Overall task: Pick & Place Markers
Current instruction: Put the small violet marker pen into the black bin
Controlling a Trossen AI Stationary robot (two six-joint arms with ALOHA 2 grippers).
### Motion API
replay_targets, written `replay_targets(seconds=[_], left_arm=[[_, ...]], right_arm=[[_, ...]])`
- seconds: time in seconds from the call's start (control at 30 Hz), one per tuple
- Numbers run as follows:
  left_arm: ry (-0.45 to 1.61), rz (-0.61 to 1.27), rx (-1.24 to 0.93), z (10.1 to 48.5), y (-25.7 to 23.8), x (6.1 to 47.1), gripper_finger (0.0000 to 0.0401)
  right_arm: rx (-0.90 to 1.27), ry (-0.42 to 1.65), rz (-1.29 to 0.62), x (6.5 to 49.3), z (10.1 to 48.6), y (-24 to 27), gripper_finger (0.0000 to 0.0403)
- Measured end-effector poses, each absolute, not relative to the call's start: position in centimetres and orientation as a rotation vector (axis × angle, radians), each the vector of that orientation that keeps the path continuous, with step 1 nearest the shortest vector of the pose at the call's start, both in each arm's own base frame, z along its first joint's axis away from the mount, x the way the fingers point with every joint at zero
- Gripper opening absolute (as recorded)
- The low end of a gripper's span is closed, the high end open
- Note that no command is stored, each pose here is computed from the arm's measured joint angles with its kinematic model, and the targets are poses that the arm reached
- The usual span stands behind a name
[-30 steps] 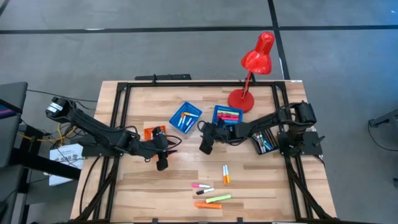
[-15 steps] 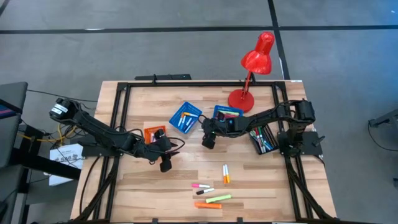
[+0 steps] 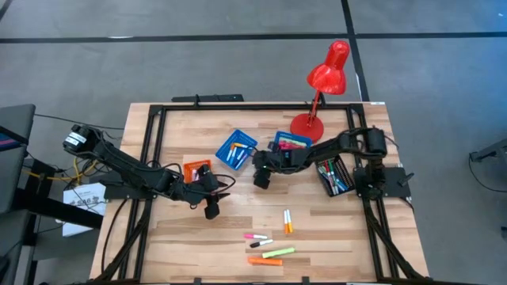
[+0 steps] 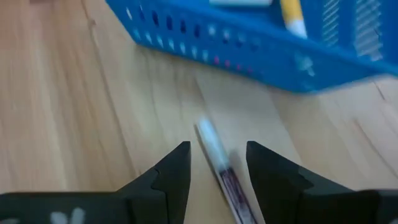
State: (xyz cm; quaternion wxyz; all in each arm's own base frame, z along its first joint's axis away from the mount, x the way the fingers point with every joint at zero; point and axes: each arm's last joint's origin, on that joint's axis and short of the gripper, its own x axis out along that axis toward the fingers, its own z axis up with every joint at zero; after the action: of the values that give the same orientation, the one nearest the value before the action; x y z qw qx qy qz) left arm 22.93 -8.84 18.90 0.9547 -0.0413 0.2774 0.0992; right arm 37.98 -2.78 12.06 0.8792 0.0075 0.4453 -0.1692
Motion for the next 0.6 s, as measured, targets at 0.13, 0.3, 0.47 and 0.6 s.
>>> replay_targets(seconds=[0.13, 0.3, 0.47, 0.6], left_arm=[[0.555, 0.200, -0.088, 19.0, -8.9, 23.0, 0.0150], [0.551, 0.199, -0.090, 19.0, -8.9, 23.0, 0.0150], [0.547, 0.198, -0.092, 19.0, -8.9, 23.0, 0.0150], [0.546, 0.198, -0.093, 19.1, -8.9, 23.0, 0.0150]], right_arm=[[0.011, 0.980, -0.353, 39.1, 11.5, -2.9, 0.0148], [0.004, 1.035, -0.359, 40.1, 11.2, -2.9, 0.0142], [0.009, 1.064, -0.348, 40.3, 11.3, -2.9, 0.0112], [0.037, 1.072, -0.304, 40.3, 11.2, -2.8, 0.0064]])
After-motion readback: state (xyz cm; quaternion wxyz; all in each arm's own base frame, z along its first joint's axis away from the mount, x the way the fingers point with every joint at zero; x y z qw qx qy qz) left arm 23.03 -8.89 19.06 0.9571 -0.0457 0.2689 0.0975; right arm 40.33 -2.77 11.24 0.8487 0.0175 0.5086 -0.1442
